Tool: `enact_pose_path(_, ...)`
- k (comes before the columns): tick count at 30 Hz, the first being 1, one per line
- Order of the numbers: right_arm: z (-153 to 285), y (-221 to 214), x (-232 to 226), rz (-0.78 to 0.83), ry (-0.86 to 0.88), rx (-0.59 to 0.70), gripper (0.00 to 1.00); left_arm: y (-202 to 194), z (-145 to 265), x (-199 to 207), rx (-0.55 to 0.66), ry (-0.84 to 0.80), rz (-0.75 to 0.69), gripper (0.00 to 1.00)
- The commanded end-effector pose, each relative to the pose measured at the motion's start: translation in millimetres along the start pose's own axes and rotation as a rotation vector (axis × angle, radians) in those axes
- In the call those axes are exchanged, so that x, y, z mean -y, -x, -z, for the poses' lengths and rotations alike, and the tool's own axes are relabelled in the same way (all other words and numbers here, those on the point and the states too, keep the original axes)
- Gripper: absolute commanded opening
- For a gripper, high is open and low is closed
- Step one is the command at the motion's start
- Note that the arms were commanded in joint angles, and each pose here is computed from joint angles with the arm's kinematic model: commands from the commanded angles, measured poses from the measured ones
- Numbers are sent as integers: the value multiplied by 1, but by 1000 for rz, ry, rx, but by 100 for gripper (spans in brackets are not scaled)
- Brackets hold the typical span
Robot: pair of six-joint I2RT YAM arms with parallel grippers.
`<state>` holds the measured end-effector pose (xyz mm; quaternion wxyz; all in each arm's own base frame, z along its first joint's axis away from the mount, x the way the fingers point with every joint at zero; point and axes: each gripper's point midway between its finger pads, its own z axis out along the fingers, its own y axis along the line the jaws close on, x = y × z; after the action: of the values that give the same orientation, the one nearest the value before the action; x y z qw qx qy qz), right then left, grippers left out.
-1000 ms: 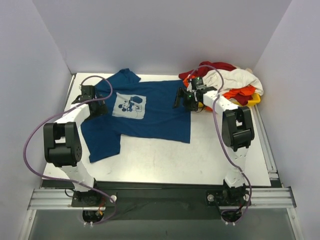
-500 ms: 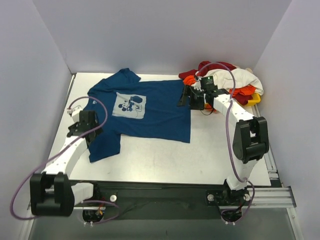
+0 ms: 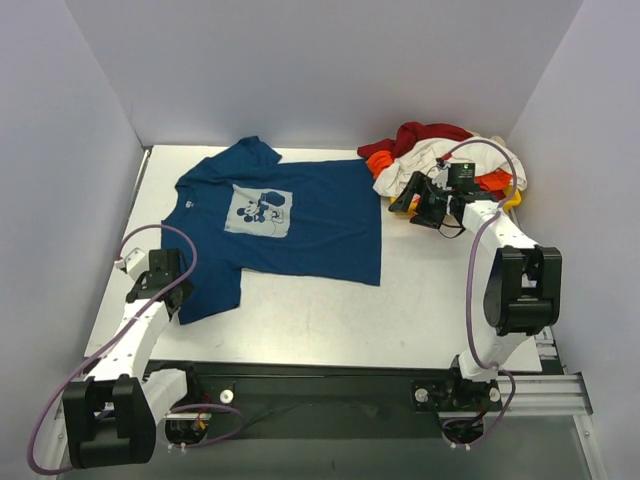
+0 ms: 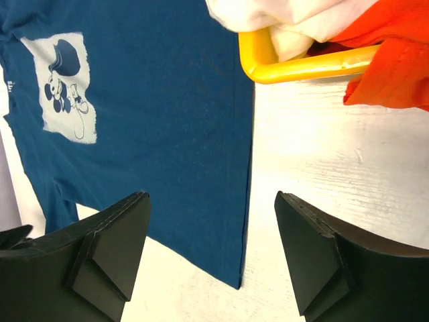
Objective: Fold and stack the t-shirts
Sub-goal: Grap the side of the flattened tshirt closest away from the robot with both arms
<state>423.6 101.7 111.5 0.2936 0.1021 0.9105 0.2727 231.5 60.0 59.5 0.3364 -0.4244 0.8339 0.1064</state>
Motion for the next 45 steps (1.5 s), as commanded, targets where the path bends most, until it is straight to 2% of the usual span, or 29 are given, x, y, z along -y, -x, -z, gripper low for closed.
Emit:
enact_pose_path(1, 18, 14, -15, -2, 74, 61, 76, -17, -3, -9, -75, 5, 60, 67)
enact_pose_path(12, 18, 11, -17, -14, 103, 60, 76, -57, -13, -9, -212, -24, 69, 60)
enact_pose_path(20, 14, 11, -16, -18, 105, 54, 76, -66, -7, -10, -215, -68, 113, 53)
enact_pose_path(39, 14, 11, -18, -17, 117, 51, 75, -69, 15, -13, -204, -111, 174, 54)
enact_pose_path(45, 12, 10, -19, -15, 119, 47, 75, -68, 14, -11, -199, -115, 168, 45)
